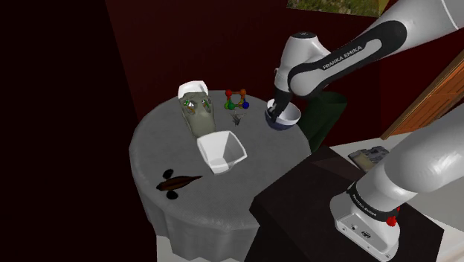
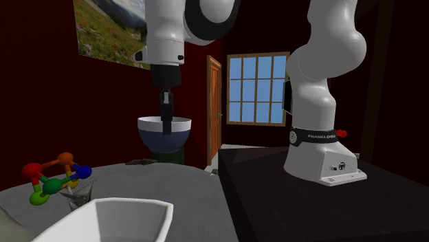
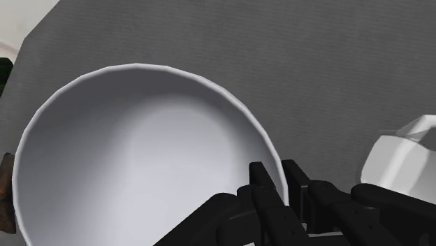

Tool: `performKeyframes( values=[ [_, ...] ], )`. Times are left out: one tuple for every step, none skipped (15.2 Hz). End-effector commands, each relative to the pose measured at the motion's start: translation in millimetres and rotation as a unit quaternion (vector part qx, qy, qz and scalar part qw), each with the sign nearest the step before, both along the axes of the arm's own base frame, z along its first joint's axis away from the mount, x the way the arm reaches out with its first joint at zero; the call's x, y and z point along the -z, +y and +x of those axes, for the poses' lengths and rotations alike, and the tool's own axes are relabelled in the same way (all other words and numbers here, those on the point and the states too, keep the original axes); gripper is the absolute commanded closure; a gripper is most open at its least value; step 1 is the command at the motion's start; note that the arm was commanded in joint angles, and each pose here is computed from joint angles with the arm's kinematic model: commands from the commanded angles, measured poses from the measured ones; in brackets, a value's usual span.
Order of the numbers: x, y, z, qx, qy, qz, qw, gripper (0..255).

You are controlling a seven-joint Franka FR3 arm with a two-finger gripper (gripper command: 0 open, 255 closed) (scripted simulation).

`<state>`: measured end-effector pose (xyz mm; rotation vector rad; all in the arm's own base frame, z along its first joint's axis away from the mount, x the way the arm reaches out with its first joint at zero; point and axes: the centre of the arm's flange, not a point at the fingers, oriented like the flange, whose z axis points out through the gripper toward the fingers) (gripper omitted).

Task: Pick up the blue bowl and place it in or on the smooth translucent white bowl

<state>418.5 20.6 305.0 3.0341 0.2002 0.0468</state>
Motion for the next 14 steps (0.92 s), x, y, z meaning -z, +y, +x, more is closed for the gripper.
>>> performKeyframes(
  values=[
    [-11,0,-2,0.000,0.000,0.000,1.0000,255],
    [-16,0,-2,0.000,0.000,0.000,1.0000,255],
    [-21,0,-2,0.000,0.000,0.000,1.0000,255],
    [-27,0,-2,0.000,0.000,0.000,1.0000,255],
    [-31,0,-2,0.000,0.000,0.000,1.0000,255],
    [-33,13,1,0.000,0.000,0.000,1.0000,255],
    [-35,26,3,0.000,0.000,0.000,1.0000,255],
    [-36,39,5,0.000,0.000,0.000,1.0000,255],
    [-38,52,8,0.000,0.000,0.000,1.0000,255],
    [-39,65,10,0.000,0.000,0.000,1.0000,255],
    [-41,78,12,0.000,0.000,0.000,1.0000,255],
    [-43,90,15,0.000,0.000,0.000,1.0000,255],
    [-44,103,17,0.000,0.000,0.000,1.0000,255],
    [-46,116,19,0.000,0.000,0.000,1.0000,255]
  ],
)
